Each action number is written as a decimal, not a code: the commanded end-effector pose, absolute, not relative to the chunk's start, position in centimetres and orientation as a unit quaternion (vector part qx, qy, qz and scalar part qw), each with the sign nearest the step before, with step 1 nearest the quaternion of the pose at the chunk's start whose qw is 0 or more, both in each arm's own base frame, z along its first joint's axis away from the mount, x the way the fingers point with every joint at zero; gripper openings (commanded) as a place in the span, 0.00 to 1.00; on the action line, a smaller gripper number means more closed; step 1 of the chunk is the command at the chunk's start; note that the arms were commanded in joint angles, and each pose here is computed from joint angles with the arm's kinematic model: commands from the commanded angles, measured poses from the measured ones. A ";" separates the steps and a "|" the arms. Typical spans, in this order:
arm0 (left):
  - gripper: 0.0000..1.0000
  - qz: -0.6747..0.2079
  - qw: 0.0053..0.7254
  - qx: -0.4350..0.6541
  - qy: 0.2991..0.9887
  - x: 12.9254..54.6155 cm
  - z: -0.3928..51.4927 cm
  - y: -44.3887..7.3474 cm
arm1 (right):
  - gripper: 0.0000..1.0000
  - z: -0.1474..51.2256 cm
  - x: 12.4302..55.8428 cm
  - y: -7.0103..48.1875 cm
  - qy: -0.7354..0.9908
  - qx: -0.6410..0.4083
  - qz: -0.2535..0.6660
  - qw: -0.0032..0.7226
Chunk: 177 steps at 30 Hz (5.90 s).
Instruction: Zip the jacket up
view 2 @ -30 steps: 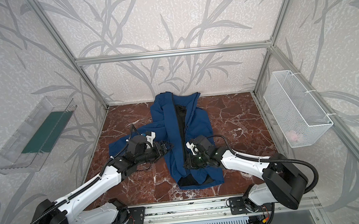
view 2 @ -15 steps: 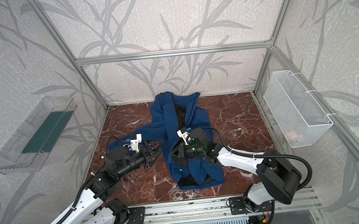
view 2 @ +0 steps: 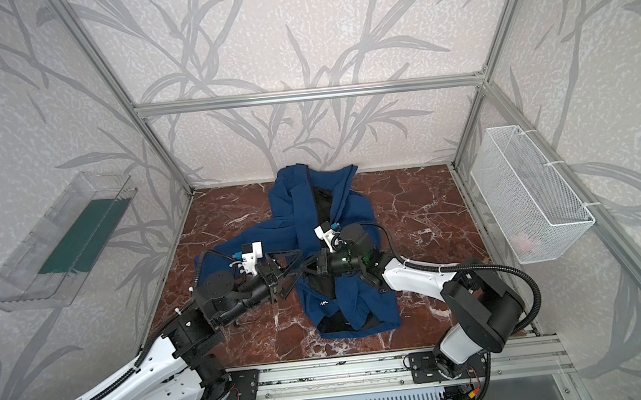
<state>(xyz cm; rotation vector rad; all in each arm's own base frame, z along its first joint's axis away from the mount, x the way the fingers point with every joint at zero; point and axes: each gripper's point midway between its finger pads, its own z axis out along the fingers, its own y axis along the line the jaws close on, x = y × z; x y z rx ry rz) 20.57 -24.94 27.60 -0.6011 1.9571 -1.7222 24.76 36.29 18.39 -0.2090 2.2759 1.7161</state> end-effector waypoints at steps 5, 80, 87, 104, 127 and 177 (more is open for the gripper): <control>0.97 -0.649 0.238 -0.252 0.677 21.5 28.5 -25.2 | 0.00 22.5 26.3 37.5 0.732 -0.073 0.655 0.174; 0.56 -0.663 0.313 -0.293 0.613 23.4 22.7 -27.0 | 0.00 20.2 23.2 29.5 0.775 -0.010 0.604 0.185; 0.26 -0.646 0.323 -0.303 0.621 23.2 22.2 -25.7 | 0.00 20.9 23.2 29.6 0.766 -0.011 0.616 0.186; 0.00 -0.616 0.332 -0.292 0.652 22.1 22.0 -24.7 | 0.00 24.3 23.1 30.9 0.730 -0.041 0.658 0.178; 0.00 -0.590 0.345 -0.277 0.675 21.6 22.8 -23.6 | 0.00 21.5 23.8 33.5 0.758 -0.061 0.642 0.102; 0.00 -0.558 0.329 -0.331 0.686 21.6 19.1 -22.0 | 0.05 21.3 22.4 36.5 0.755 -0.133 0.639 0.056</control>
